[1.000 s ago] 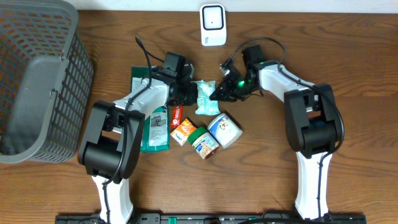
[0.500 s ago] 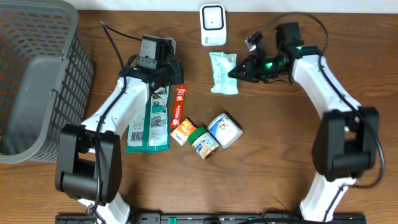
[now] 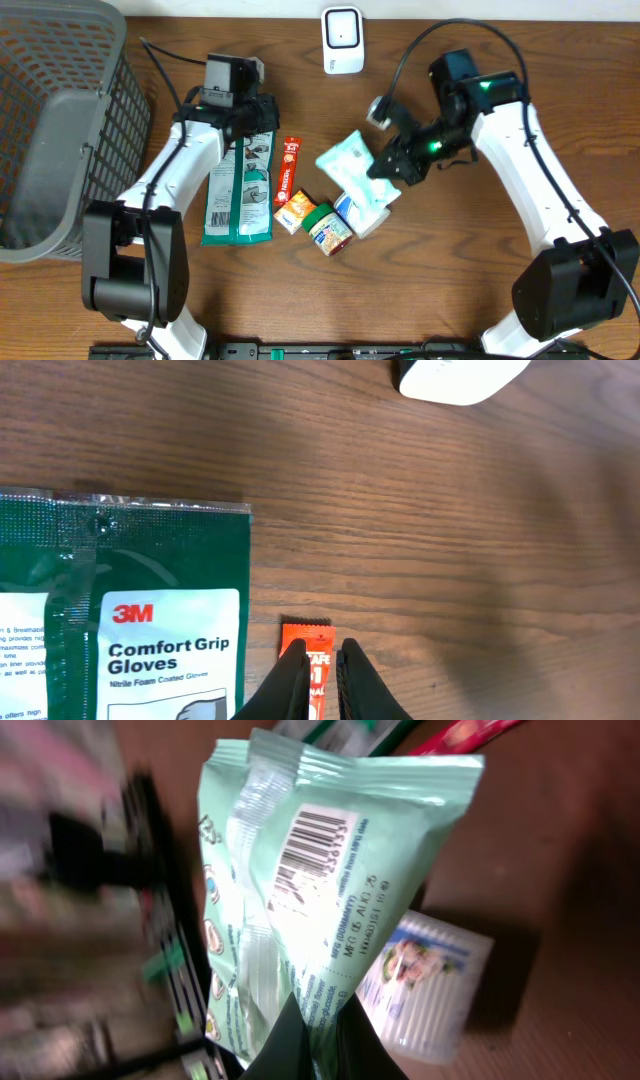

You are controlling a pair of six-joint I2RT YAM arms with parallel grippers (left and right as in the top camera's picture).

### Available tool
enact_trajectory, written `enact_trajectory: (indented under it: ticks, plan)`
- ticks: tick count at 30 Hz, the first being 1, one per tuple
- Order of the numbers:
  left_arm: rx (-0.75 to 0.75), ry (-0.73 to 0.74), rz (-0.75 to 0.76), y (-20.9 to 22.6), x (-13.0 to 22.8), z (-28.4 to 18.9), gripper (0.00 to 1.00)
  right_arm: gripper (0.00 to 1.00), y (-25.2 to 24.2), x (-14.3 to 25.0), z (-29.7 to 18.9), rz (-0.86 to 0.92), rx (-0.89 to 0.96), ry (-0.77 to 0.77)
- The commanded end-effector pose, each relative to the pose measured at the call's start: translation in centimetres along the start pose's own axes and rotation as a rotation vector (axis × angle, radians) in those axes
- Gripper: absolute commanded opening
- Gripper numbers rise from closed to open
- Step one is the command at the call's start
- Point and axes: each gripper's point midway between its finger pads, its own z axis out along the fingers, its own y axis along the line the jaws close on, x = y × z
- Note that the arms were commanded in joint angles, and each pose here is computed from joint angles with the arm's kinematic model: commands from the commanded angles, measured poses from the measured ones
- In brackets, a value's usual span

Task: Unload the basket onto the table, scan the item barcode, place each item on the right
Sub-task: 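Open the right gripper off the wipes pack and pull the right arm back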

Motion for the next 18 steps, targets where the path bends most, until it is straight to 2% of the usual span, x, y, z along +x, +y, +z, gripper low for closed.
enact_trajectory:
  ticks: [1, 5, 8, 13, 15, 18]
  plan:
    - [0.082, 0.001, -0.006, -0.7, -0.8, -0.8, 0.12, 0.01, 0.4, 0.5, 0.0, -0.249, 0.051, 0.064]
    - [0.116, 0.026, -0.027, -0.6, -0.5, -1.1, 0.12, 0.01, 0.5, 0.8, 0.5, -0.304, 0.068, 0.106]
    - [0.251, 0.083, -0.03, -2.9, 0.5, -1.5, 0.17, 0.01, 0.2, 0.2, 0.7, -0.269, 0.089, 0.091]
    - [0.632, 0.198, -0.022, -8.7, 2.1, -4.5, 0.43, 0.01, -2.3, -2.6, -0.2, 0.04, 0.174, -0.052]
    - [0.766, 0.223, -0.006, -10.3, 2.3, -6.1, 0.47, 0.01, -3.4, -3.3, -1.1, 0.189, 0.188, -0.117]
    - [0.817, 0.243, -0.007, -10.9, 2.5, -6.8, 0.49, 0.01, -2.9, -5.0, -2.3, 0.342, 0.077, -0.23]
